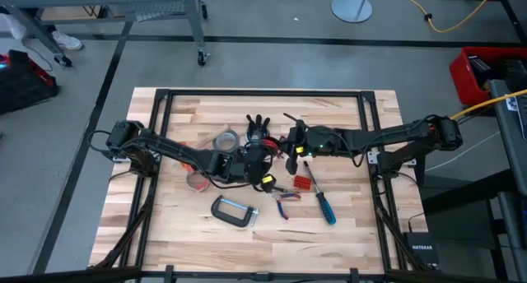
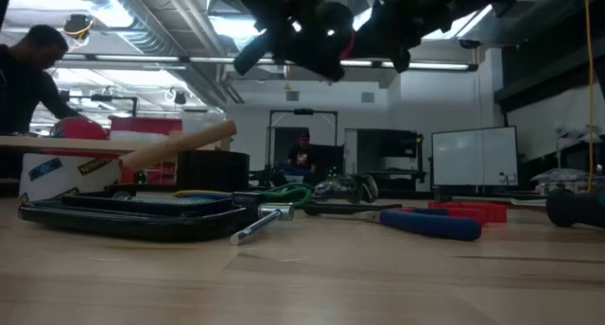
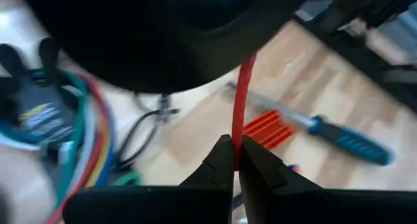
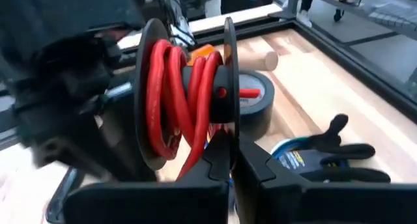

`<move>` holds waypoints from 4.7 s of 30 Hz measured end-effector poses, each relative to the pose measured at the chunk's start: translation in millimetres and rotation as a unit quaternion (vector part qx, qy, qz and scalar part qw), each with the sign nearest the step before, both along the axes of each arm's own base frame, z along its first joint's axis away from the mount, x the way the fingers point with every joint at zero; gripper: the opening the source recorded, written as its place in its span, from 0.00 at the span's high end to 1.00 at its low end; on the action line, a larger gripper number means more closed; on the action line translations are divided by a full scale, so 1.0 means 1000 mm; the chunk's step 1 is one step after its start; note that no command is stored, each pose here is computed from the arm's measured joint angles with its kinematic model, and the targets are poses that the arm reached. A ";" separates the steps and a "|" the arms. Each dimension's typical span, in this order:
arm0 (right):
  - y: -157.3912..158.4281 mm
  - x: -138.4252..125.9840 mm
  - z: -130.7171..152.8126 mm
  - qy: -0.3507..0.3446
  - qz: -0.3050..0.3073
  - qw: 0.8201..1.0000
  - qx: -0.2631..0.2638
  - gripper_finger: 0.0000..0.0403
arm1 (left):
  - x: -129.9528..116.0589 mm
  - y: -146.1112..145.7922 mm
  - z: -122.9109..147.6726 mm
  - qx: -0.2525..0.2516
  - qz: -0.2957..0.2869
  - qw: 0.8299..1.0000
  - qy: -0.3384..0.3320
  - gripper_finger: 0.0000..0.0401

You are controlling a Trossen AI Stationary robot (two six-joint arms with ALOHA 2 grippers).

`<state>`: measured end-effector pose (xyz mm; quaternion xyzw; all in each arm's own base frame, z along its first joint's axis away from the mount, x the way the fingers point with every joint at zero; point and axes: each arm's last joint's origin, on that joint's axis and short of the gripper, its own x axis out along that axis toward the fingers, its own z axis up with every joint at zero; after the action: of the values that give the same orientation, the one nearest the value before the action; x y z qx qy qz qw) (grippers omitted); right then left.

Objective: Coil cords
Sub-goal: Coil the red wire onto a black spool

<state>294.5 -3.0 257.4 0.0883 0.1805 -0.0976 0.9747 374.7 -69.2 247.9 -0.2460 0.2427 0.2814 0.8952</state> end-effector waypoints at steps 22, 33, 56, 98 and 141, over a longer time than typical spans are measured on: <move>0.010 -0.013 -0.023 0.134 0.154 0.975 0.083 0.99 | -0.019 -0.020 0.000 0.070 -0.013 0.996 0.062 1.00; 0.016 -0.014 -0.020 0.122 0.248 0.952 0.134 0.99 | -0.013 -0.028 0.012 0.095 -0.064 0.993 0.017 1.00; 0.018 -0.013 -0.018 0.110 0.279 0.944 0.139 1.00 | -0.012 -0.041 0.018 0.102 -0.089 0.991 -0.013 1.00; 0.020 -0.014 -0.018 0.110 0.316 0.929 0.160 1.00 | -0.013 -0.045 0.018 0.094 -0.123 0.988 -0.009 1.00; 0.021 -0.013 -0.015 0.094 0.324 0.927 0.164 1.00 | -0.005 -0.041 0.025 0.092 -0.163 0.982 -0.042 0.99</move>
<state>281.7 17.6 242.5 0.1742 0.3036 0.2465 0.9037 369.7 -110.4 272.5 -0.1315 0.2149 0.1427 0.9572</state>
